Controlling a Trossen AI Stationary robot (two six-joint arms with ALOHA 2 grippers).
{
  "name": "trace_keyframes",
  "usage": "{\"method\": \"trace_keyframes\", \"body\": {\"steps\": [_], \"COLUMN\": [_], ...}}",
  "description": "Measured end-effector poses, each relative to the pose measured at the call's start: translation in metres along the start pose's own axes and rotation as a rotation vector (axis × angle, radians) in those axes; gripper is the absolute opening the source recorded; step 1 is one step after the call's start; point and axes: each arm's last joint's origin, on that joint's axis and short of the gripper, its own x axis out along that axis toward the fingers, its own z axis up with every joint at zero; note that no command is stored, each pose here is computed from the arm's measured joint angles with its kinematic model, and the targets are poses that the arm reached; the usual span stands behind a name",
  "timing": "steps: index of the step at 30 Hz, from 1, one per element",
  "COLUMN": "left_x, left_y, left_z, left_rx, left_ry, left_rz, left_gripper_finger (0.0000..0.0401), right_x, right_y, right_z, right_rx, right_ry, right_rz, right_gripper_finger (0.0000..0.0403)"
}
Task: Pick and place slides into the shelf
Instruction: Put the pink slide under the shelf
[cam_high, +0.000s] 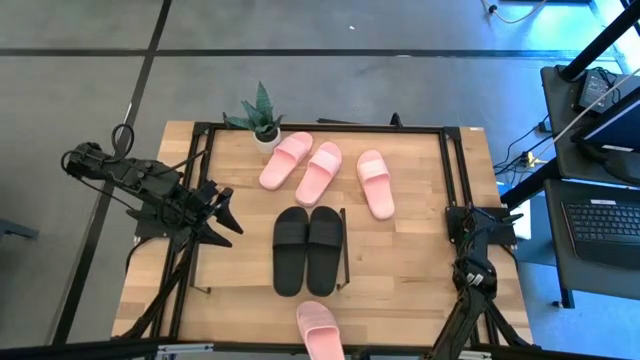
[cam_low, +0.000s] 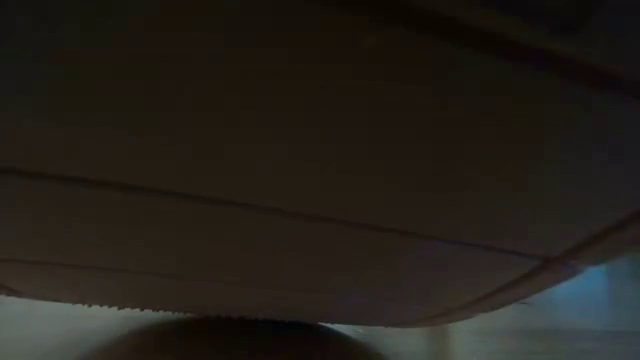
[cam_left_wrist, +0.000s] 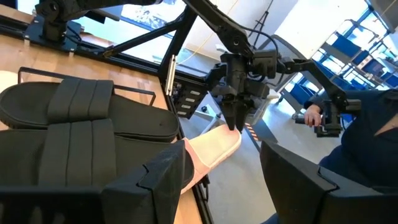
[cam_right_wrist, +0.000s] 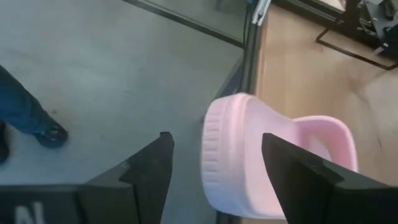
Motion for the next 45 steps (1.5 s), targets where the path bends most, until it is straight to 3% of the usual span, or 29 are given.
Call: {"method": "trace_keyframes", "body": {"steps": [11,19,33,38,45], "left_x": [0.000,0.000,0.000,0.000,0.000], "left_y": [0.000,0.001,0.001,0.001,0.001], "left_z": [0.000,-0.002,-0.002,-0.002,-0.002], "left_rx": [-0.001,-0.003,-0.004,-0.008,-0.008], "left_ry": [-0.006,0.011,0.012,0.012,0.012], "left_rz": [0.011,0.023,0.023,0.023,0.023], "left_gripper_finger": [0.0200,0.0200,0.0200,0.0200,0.0200], "right_x": [0.006,0.007,0.010,0.016,0.027], "right_y": [-0.009,-0.011,-0.013,-0.020,-0.035], "right_z": [-0.001,0.000,0.000,0.002,0.005], "right_rx": [0.033,0.031,0.097,0.183,0.194], "right_ry": [0.035,0.036,0.065,0.066,0.087], "right_rz": [-0.029,-0.029,0.013,-0.007,-0.041], "right_gripper_finger": [0.0176,0.0105,0.0010,0.0004,0.0002]}}
